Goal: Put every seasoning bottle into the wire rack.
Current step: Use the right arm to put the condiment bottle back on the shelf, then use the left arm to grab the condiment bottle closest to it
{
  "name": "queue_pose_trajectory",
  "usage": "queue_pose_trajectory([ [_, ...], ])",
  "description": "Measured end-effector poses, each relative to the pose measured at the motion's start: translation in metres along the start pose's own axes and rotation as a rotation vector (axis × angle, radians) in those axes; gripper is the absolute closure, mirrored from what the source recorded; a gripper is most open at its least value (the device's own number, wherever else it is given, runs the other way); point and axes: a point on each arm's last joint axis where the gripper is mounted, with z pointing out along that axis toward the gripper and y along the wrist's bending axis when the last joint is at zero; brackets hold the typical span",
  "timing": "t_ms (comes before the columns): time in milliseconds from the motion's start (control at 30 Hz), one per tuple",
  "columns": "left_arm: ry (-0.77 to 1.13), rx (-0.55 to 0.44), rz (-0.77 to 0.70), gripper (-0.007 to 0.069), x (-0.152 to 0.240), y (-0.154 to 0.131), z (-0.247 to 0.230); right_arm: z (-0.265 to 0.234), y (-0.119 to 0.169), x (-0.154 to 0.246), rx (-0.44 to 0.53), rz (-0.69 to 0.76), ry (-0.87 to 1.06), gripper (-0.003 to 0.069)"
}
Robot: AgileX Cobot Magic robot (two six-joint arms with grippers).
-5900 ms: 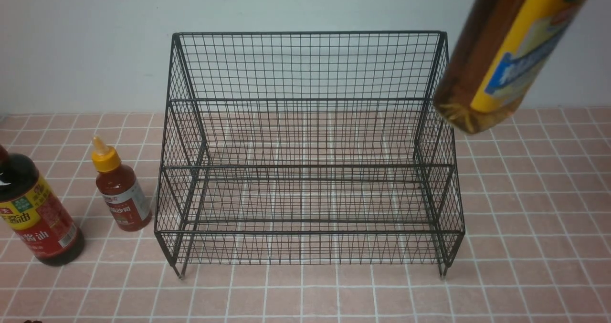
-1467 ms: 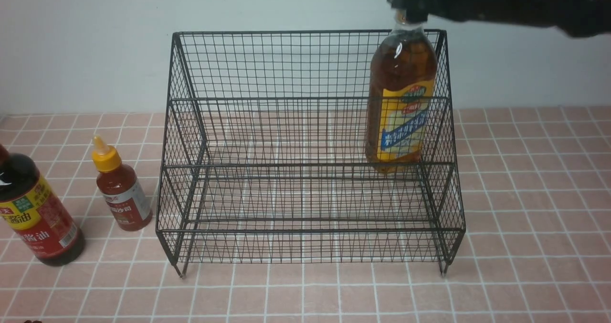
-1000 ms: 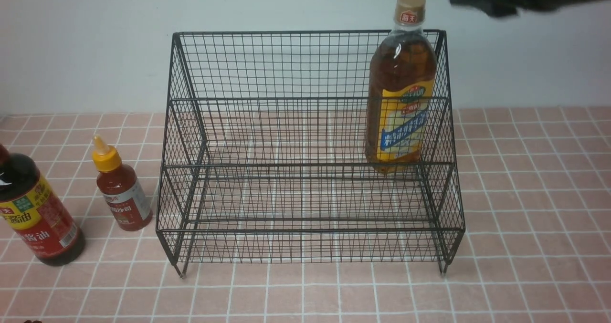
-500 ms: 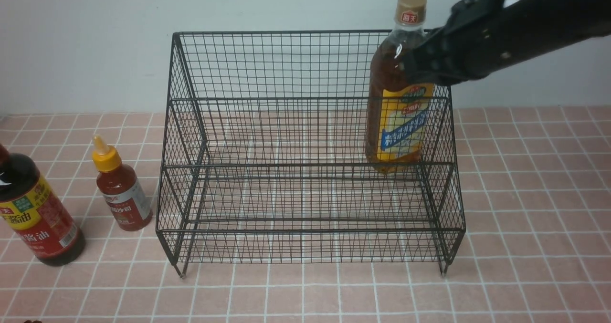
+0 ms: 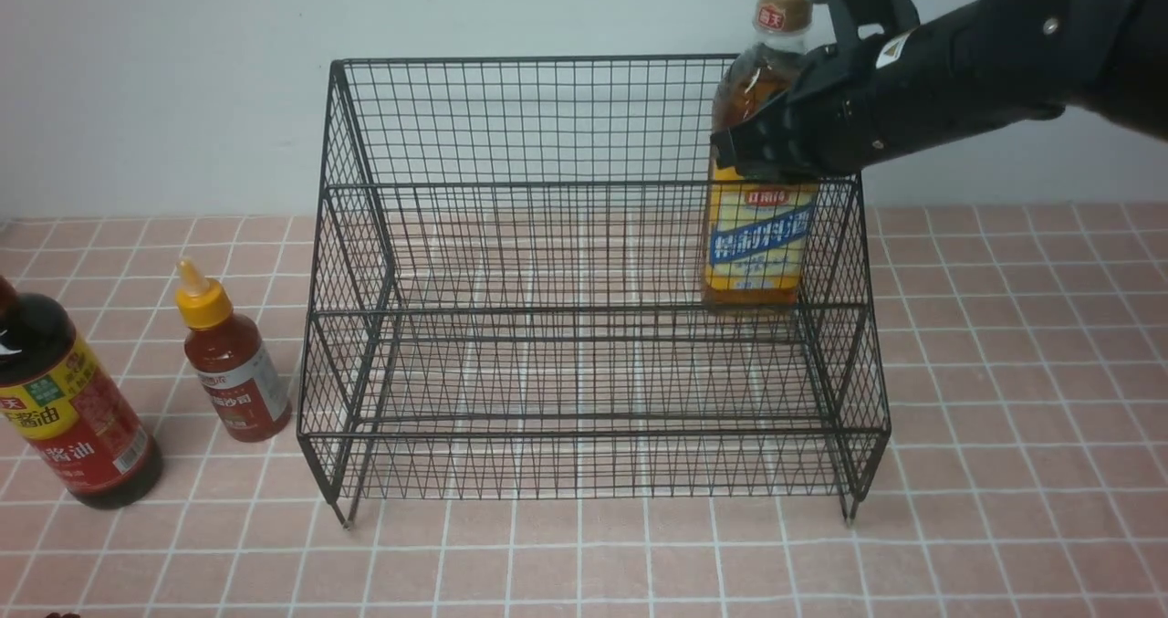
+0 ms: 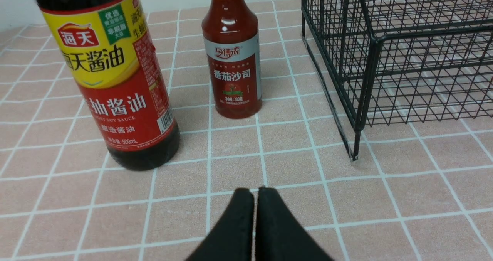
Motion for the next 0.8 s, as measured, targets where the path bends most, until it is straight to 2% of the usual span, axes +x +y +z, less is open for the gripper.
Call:
queue_pose_trajectory([
  [200,0.0,0.0,0.0,0.0632,0.0,0.0,0.0,0.001,0.0,-0.001,-0.004,0.009,-0.009,0.0671],
  [367,0.0,0.0,0.0,0.0632,0.0,0.0,0.0,-0.025,0.006,-0.009,-0.015,-0.012,-0.035,0.0671],
  [633,0.0,0.0,0.0,0.0632,0.0,0.0,0.0,-0.13,0.023,-0.028,-0.006,-0.109,-0.174,0.0672],
  [800,0.0,0.0,0.0,0.0632,0.0,0.0,0.0,-0.209,0.032,-0.029,0.01,-0.09,-0.331,0.0672],
])
